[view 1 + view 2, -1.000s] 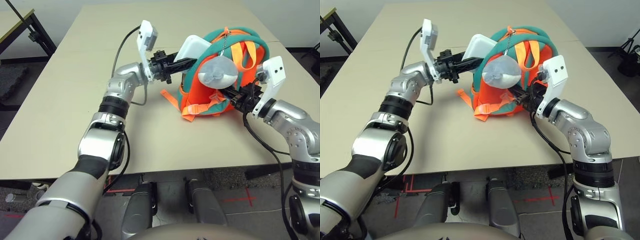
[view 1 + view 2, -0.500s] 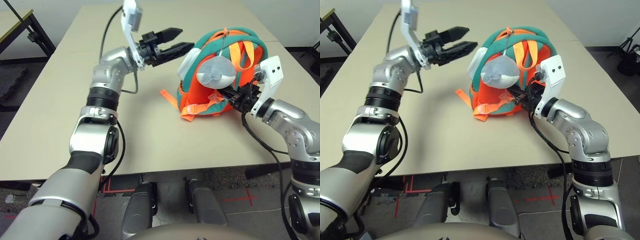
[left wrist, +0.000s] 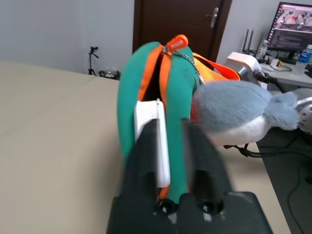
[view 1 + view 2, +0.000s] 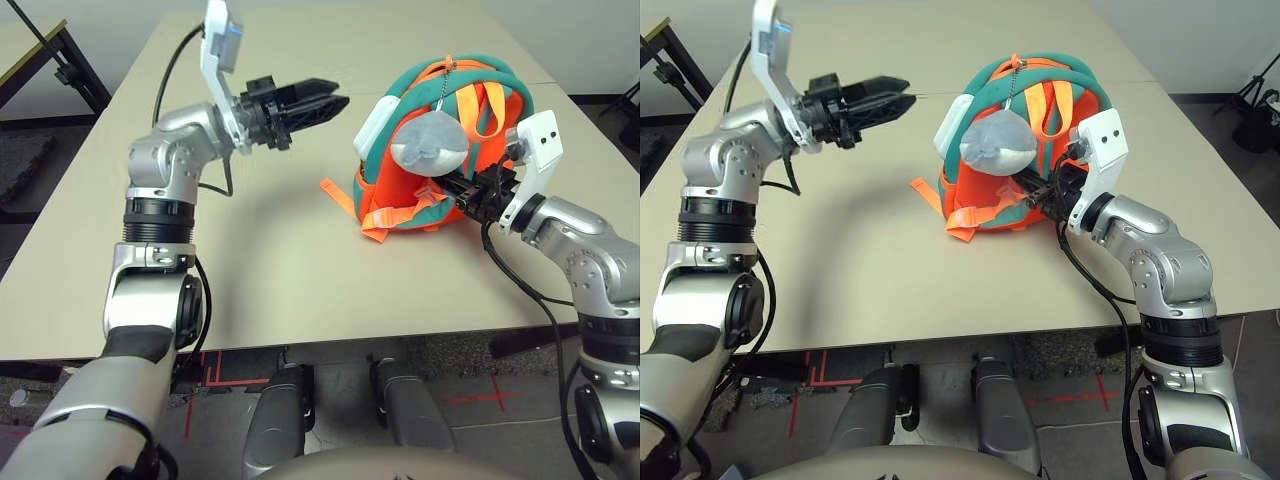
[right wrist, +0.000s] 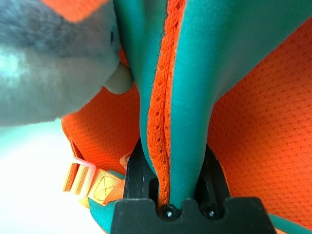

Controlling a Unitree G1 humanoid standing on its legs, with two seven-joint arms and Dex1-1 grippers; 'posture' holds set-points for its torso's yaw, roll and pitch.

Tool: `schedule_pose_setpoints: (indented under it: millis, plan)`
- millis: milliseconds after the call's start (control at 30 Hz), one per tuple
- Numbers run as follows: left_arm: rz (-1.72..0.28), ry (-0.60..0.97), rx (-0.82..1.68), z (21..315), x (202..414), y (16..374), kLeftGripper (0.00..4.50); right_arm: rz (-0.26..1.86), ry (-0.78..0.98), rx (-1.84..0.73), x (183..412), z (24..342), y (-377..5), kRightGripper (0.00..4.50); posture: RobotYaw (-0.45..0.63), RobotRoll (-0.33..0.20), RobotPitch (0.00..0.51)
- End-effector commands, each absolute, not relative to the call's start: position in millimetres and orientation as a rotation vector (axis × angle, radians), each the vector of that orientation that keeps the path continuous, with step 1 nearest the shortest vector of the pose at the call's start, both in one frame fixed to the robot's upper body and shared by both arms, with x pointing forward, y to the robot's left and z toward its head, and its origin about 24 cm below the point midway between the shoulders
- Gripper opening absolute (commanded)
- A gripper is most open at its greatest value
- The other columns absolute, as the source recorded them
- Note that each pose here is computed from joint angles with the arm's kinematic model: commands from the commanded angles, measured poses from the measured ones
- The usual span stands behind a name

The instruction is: Put the pencil case into the backpack and zip it.

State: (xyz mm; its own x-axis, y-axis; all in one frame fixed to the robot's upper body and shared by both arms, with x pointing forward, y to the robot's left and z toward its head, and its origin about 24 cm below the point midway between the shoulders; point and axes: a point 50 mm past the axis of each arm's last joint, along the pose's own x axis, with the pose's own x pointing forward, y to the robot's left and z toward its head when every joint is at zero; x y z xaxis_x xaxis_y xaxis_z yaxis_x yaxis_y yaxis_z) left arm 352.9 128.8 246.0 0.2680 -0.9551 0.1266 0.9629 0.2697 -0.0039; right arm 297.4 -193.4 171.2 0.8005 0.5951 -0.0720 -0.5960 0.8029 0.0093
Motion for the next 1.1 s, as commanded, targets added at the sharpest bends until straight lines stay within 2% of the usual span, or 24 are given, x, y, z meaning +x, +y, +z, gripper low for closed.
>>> schedule_pose_setpoints:
  millis: [33,667,1100]
  plan:
    - [-1.311,-0.075,-0.070,238.8,351.3,121.2,0.00,0.637,0.146,-0.010,298.4,156.7,-192.4,0.24,-0.19,0.000,0.145]
    - [-1.251,0.000,-0.032,220.4,368.5,112.1,0.00,0.632,0.144,-0.012,296.8,156.2,-193.6,0.24,-0.20,0.000,0.144]
    - [-1.291,0.053,-0.020,204.4,384.4,64.1,0.00,0.631,0.146,-0.017,296.9,156.0,-194.0,0.24,-0.20,0.000,0.147]
